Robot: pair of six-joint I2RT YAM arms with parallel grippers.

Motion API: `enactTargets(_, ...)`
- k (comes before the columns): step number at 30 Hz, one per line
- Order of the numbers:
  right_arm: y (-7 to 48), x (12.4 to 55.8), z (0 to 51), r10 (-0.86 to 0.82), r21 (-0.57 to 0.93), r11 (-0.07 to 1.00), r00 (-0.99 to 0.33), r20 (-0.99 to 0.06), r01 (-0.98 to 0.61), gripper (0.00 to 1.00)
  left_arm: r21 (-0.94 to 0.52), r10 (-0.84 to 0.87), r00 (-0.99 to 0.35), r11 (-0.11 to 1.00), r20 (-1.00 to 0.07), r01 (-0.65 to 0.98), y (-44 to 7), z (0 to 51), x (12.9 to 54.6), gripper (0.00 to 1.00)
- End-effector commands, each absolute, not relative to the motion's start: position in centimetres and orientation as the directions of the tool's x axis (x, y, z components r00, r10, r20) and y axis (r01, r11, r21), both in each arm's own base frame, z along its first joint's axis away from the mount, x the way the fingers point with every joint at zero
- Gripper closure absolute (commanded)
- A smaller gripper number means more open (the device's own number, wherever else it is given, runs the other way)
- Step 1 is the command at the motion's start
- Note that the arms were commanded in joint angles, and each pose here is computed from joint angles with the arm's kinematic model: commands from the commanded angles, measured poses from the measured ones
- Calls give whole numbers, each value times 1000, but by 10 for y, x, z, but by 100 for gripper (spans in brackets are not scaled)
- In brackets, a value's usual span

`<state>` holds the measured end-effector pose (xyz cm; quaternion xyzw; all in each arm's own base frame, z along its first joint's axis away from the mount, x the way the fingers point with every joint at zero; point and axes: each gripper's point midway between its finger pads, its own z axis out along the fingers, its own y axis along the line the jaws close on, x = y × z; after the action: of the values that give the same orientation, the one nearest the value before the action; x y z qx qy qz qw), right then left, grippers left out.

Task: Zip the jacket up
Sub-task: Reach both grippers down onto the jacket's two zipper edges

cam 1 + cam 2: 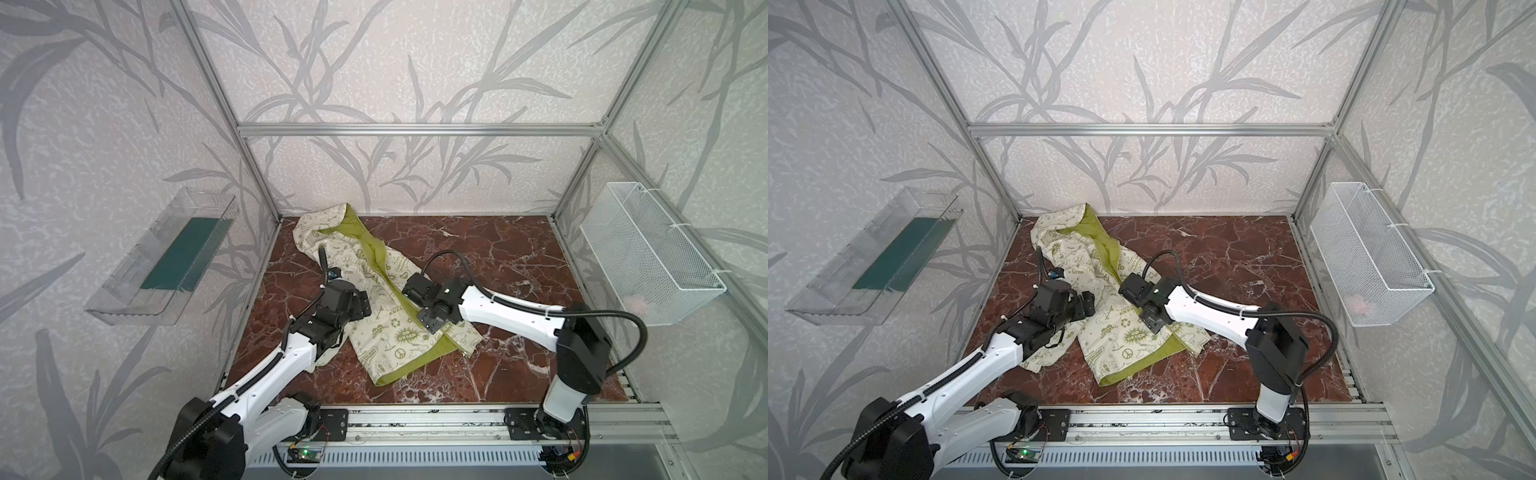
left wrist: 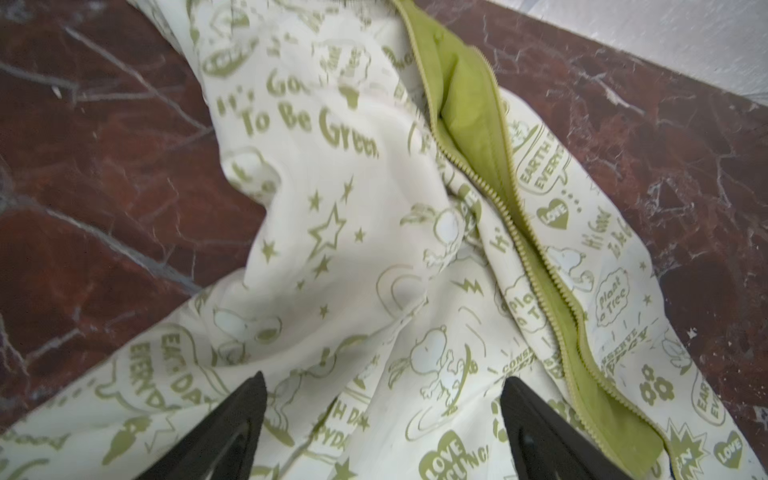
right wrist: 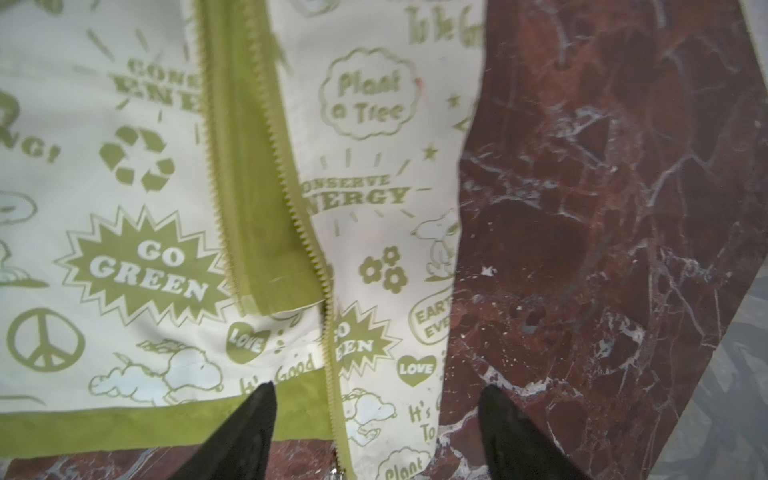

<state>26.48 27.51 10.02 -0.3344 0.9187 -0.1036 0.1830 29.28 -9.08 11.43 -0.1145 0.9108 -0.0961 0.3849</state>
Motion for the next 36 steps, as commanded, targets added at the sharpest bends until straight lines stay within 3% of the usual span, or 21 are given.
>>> enactTargets(1, 275, 241, 86, -676, -306, 722, -726, -124, -621, 36, -315, -369, -684, 926, -629, -210, -89, 105, 279, 10)
enactTargets(7, 301, 245, 67, -676, -266, 728, -726, -126, -632, 47, -309, -371, -688, 925, -624, -219, -83, 98, 268, 10)
enactTargets(17, 326, 263, 47, -669, -266, 738, -725, -164, -620, 51, -297, -396, -684, 917, -613, -265, -69, 89, 249, 10)
enactTargets(24, 325, 281, 40, -667, -364, 725, -727, -160, -585, 62, -301, -404, -685, 914, -607, -273, -68, 86, 245, 10)
enactTargets(28, 317, 286, 41, -675, -416, 706, -723, -148, -574, 75, -298, -401, -687, 915, -605, -272, -68, 86, 245, 10)
enactTargets(33, 308, 283, 52, -680, -434, 696, -720, -140, -573, 100, -274, -375, -694, 926, -614, -259, -67, 89, 247, 10)
enactTargets(36, 310, 276, 64, -678, -390, 708, -721, -145, -589, 100, -275, -372, -701, 927, -608, -253, -69, 90, 248, 10)
